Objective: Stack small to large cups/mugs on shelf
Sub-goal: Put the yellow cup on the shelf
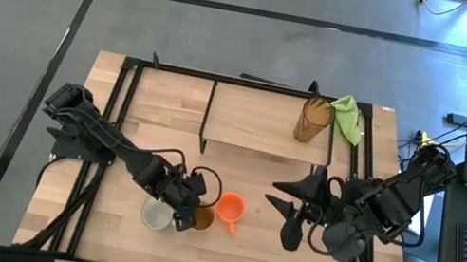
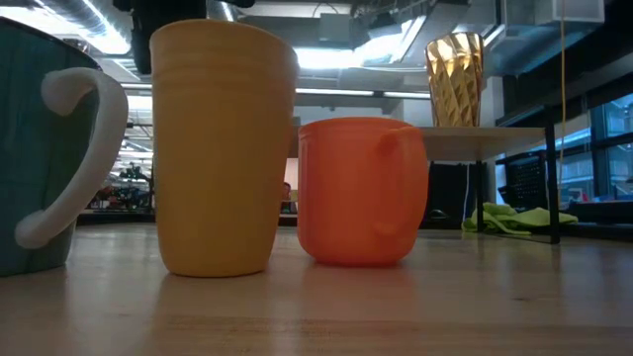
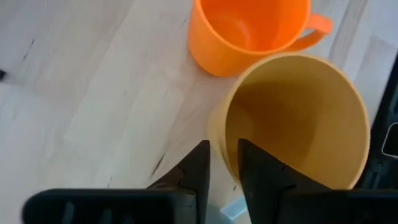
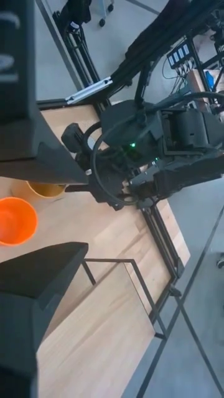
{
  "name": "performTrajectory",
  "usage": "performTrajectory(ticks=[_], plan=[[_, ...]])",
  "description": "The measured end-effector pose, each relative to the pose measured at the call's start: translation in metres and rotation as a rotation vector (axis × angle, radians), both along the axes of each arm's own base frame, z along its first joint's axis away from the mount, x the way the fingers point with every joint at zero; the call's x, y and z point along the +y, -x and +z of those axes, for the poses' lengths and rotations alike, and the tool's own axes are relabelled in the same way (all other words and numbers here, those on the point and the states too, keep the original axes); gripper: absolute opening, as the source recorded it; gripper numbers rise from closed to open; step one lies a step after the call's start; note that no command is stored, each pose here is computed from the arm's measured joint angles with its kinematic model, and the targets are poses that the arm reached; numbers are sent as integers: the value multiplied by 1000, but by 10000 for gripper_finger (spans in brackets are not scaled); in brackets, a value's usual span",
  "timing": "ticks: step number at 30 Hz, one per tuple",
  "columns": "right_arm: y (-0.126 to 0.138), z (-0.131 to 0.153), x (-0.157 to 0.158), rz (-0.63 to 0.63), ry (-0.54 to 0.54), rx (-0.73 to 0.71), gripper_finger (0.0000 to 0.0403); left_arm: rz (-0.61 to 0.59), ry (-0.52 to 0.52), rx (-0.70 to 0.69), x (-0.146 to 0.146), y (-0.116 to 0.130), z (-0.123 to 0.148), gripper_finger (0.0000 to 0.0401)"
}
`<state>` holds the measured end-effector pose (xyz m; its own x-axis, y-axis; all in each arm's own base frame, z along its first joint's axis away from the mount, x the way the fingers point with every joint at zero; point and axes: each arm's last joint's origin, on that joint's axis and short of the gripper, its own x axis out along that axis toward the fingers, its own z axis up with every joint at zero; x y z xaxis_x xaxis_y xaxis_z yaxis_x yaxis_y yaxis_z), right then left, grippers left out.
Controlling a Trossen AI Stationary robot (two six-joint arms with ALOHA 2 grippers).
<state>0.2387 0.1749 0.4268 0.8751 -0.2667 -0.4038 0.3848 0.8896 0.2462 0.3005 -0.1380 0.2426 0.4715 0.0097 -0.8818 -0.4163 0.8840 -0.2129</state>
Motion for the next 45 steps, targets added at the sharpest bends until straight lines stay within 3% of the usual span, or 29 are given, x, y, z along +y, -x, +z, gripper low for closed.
performTrajectory(ticks=[7, 20, 28, 34, 45], plan=[[8, 6, -2, -30, -5, -40, 163, -28, 0, -34, -2, -3, 2, 7], [61, 39, -12, -152, 67, -241, 163, -35, -34, -5, 6, -10, 2, 2], [80, 32, -30, -197, 103, -192, 163, -82, -123, -8, 24, -16, 73, 1], [82, 21, -33, -233, 88, -161, 163, -36, -235, -122, 63, -25, 128, 1], [70, 10, -19, -261, 87, -171, 163, 107, -330, -230, 155, -35, 172, 0]])
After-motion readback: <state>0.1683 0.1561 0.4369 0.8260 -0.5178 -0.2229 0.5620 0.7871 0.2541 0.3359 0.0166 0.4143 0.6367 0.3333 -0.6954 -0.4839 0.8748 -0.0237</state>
